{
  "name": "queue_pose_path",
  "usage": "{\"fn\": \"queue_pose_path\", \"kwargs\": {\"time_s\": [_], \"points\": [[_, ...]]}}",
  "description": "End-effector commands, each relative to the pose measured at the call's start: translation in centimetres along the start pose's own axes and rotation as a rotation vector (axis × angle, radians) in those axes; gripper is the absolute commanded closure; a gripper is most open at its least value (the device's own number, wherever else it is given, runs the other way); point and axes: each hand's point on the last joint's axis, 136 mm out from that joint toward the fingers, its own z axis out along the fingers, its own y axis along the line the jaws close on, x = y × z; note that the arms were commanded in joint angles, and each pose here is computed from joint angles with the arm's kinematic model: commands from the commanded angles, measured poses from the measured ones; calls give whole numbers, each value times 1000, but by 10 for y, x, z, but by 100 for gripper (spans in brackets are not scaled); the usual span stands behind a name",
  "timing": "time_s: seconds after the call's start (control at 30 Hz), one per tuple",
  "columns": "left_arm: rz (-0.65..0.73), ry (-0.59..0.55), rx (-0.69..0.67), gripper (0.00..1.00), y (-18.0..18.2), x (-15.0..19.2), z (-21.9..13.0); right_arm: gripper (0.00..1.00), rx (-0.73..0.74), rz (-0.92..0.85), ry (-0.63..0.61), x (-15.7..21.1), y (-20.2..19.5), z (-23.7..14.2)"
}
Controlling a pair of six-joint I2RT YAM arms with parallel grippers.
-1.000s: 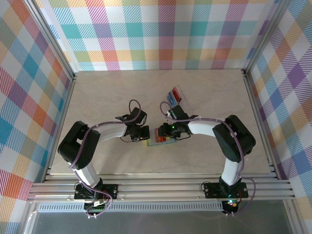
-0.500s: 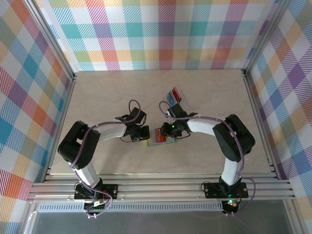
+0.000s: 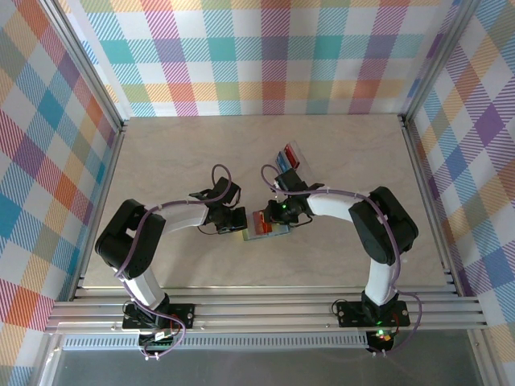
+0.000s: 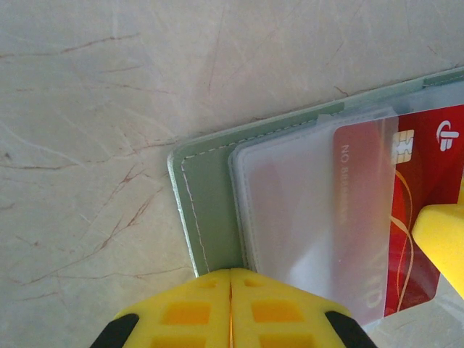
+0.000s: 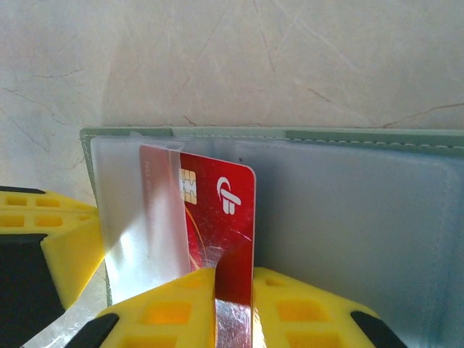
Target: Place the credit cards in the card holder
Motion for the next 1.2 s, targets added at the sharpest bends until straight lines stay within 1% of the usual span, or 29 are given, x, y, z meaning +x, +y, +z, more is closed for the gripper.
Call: {"fn": "queue_pose_path", "kwargs": {"time_s": [0.0, 0.43, 0.53, 0.63, 0.7, 0.8, 0.9, 0.97, 1.03, 1.17], "points": [[-16, 52, -78, 92, 28, 17, 19, 83, -14, 0, 13, 2, 7, 7], [-14, 57, -62, 92, 26, 18, 20, 84, -83, 3, 9, 9, 35, 20], [-11, 54, -62, 92, 25, 17, 19, 81, -95, -20, 9, 8, 40, 19], [-6, 51, -62, 92, 25, 17, 17, 73, -18, -48, -6, 5, 32, 9], [2, 45, -70, 92, 26, 16, 14, 67, 53, -68, -43, -1, 24, -4], [12, 35, -85, 92, 27, 14, 12, 61, 127, -83, -77, -7, 12, -24], [17, 33, -93, 92, 29, 14, 12, 60, 187, -98, -108, -14, 1, -41], [19, 38, -91, 92, 28, 14, 13, 64, 231, -115, -114, -17, -6, -46], [21, 43, -88, 92, 28, 14, 15, 70, 255, -136, -106, -19, -8, -46], [21, 47, -89, 92, 29, 15, 16, 69, 288, -163, -89, -24, -13, -38]]}}
